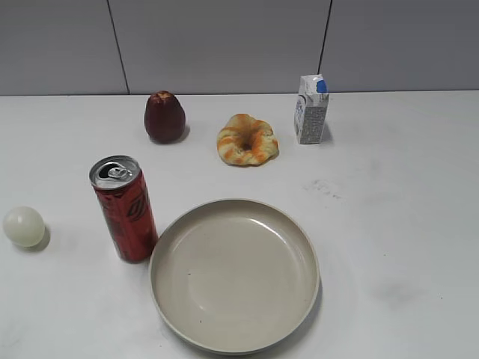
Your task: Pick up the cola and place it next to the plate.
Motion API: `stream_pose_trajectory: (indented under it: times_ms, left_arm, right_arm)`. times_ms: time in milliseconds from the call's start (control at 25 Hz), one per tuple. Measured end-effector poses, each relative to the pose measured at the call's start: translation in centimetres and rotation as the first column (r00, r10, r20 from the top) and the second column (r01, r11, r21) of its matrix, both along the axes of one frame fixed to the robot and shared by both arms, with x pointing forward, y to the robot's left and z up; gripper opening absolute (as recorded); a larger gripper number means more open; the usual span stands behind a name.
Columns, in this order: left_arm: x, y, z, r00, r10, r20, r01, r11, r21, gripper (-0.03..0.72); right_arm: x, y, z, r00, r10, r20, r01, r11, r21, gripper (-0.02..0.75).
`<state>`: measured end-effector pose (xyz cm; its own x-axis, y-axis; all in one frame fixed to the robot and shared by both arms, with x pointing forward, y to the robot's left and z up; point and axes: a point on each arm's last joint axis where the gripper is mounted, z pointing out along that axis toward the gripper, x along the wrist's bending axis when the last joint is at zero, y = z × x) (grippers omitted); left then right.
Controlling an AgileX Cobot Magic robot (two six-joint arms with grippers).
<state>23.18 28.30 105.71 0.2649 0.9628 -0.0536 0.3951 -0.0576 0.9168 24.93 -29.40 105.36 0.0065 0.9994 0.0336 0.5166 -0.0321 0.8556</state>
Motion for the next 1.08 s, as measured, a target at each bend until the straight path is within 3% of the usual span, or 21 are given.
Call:
stream_pose_trajectory:
  times_ms: [600,1080]
  left_arm:
    - [0.0,0.0,0.0,1.0,0.0,0.0,0.0,1.0,0.0,0.552]
    - [0.0,0.0,0.0,1.0,0.0,0.0,0.0,1.0,0.0,0.552]
  right_arm:
    - [-1.5,0.1,-0.1,0.996,0.004,0.087,-0.004,1.0,0.002,0.563]
    - [-1.5,0.2,-0.1,0.995,0.052,0.09,-0.053,0.999,0.008,0.563]
